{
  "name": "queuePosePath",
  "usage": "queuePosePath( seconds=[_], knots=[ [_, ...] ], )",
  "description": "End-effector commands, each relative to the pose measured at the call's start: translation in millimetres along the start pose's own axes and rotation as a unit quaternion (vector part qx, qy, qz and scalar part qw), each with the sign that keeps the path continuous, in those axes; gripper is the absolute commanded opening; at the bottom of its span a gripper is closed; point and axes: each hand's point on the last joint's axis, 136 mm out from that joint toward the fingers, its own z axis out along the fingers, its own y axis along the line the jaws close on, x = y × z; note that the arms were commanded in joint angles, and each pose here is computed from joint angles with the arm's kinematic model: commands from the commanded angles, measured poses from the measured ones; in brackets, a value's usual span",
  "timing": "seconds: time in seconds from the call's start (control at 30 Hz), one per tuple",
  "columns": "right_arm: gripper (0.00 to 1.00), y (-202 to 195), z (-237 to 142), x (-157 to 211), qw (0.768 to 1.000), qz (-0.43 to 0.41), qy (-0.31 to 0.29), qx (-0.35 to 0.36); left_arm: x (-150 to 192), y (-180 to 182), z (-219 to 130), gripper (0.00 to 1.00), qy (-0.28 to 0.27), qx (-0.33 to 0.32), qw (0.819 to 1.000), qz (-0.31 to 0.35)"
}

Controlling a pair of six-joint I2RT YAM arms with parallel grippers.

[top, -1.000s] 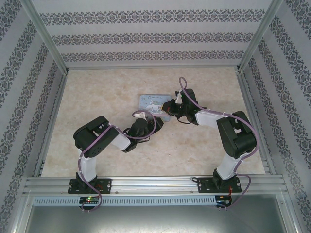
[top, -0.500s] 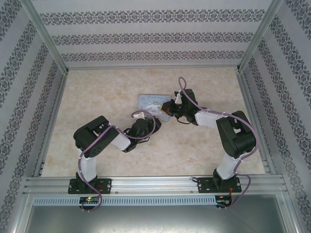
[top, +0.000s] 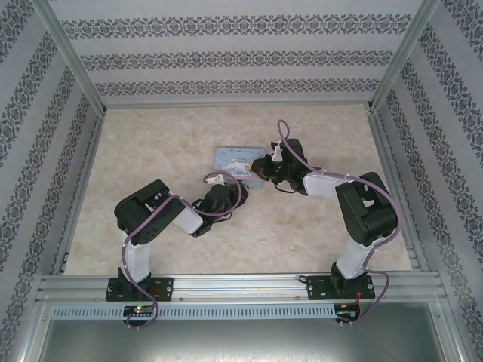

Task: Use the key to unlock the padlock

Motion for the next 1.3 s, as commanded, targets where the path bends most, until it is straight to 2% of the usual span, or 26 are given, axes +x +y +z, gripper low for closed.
queuePosePath(
  seconds=[0.0, 0.1, 0.17, 0.33, 0.7, 0.97, 1.27],
  knots=[
    [0.00, -5, -5, 7, 1.000, 0.011, 0.014, 0.005, 5, 4, 1, 0.06, 0.008, -0.011, 1.000, 0.002],
    [0.00, 8, -20, -5, 1.000, 0.006, -0.003, -0.010, 6, 1, -1, 0.00, 0.018, -0.010, 1.000, 0.000],
    [0.00, 21, -32, -10, 1.000, -0.003, -0.013, -0.024, 8, 0, -1, 0.00, 0.029, -0.010, 1.000, -0.004],
    [0.00, 39, -62, 4, 0.998, -0.034, -0.012, -0.047, 11, -13, -5, 0.00, 0.066, 0.007, 0.998, -0.002],
    [0.00, 4, -98, 67, 0.998, -0.036, 0.001, -0.044, 3, -28, -17, 0.00, 0.131, 0.033, 0.991, 0.002],
    [0.00, -24, -95, 93, 1.000, -0.010, -0.003, -0.024, -5, -35, -21, 0.00, 0.151, 0.063, 0.986, -0.028],
    [0.00, -22, -80, 87, 0.999, 0.007, -0.017, -0.036, -11, -49, -23, 0.00, 0.157, 0.107, 0.979, -0.079]
  ],
)
